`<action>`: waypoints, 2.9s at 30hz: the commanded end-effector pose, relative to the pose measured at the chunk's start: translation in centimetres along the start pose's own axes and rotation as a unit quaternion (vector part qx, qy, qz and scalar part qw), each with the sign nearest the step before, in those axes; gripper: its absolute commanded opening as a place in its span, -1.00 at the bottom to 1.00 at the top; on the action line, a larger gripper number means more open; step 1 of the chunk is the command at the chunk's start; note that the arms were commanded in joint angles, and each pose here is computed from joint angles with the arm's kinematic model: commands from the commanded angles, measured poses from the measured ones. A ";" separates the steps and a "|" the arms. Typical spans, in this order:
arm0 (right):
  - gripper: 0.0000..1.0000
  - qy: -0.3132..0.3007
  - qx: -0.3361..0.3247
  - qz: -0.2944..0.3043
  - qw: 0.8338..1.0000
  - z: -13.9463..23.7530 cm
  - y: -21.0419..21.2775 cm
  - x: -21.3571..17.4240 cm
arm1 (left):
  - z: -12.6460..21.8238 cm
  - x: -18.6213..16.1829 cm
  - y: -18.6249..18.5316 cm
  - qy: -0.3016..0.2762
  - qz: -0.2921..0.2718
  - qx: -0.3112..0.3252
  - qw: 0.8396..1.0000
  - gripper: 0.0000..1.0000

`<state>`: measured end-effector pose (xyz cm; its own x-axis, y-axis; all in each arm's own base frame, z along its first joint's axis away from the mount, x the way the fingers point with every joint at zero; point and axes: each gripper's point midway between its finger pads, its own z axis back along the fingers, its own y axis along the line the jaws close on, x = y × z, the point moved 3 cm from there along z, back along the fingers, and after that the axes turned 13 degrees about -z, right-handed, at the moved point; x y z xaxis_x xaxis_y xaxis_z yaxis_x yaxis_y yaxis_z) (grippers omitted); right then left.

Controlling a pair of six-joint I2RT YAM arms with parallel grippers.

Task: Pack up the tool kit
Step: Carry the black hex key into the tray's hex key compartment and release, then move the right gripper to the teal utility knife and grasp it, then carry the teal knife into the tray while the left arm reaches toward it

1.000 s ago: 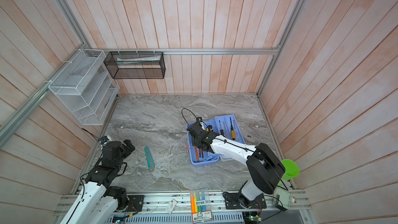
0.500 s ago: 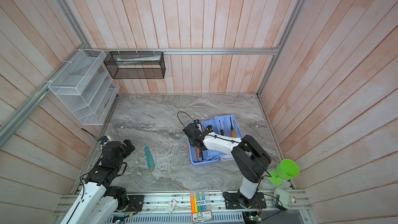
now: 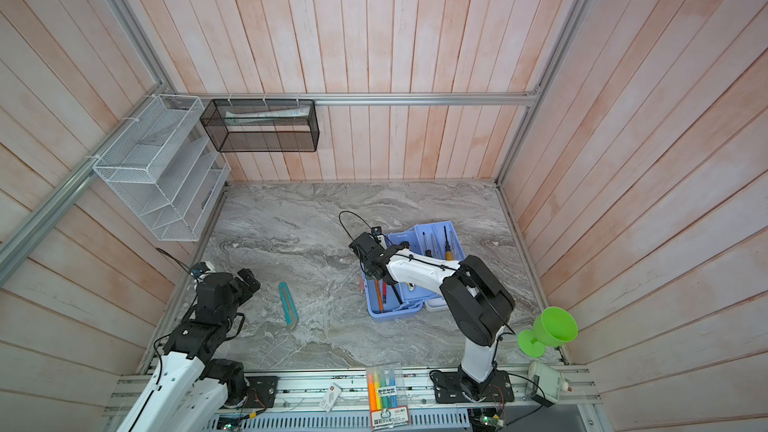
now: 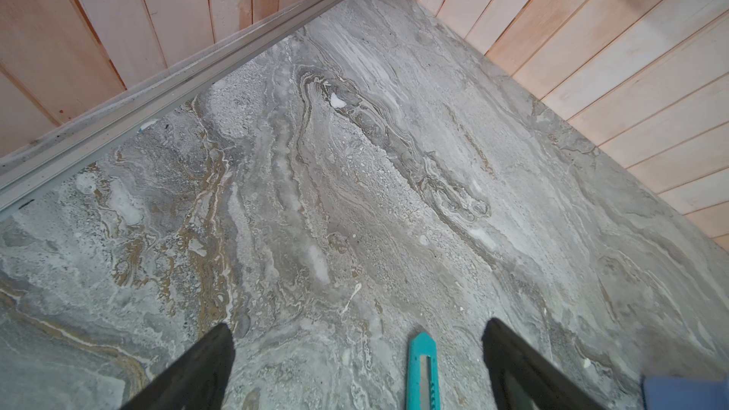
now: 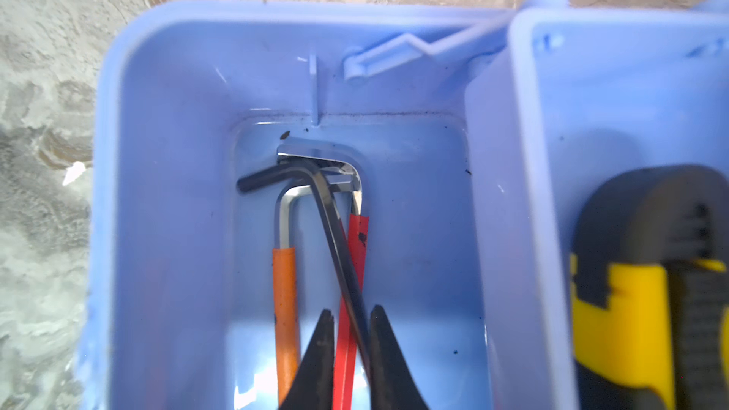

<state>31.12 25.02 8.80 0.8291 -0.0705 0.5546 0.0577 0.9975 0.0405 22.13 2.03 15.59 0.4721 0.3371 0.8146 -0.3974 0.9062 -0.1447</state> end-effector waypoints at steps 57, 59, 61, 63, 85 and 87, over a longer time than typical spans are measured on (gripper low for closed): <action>0.20 0.126 0.127 0.310 0.934 2.6 25.1 -14.2 | 0.3 0.9 4.6 -0.011 0.055 0.125 0.991 0.99; 0.16 0.134 0.132 0.310 0.932 2.4 25.2 -14.6 | 0.3 1.0 4.4 -0.011 0.052 0.120 0.991 0.99; 0.08 0.136 0.132 0.310 0.932 2.2 25.2 -14.7 | 0.2 0.9 4.3 -0.009 0.049 0.115 0.992 0.99; -0.01 0.138 0.131 0.309 0.932 2.1 25.1 -14.7 | 0.2 1.0 4.1 -0.010 0.047 0.108 0.993 0.99; -0.73 0.064 0.150 0.252 0.954 4.9 21.2 -6.8 | -0.4 1.3 2.6 -0.007 0.019 0.062 0.998 1.00; -0.74 0.052 0.147 0.247 0.956 5.3 20.8 -6.1 | -0.4 1.2 2.5 -0.007 0.017 0.061 0.998 1.00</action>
<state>23.56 46.38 8.02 0.7935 0.4511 0.4084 -0.5094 0.8596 0.0403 21.86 4.96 15.91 0.4479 0.3769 0.8107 -0.5253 0.8447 -0.1026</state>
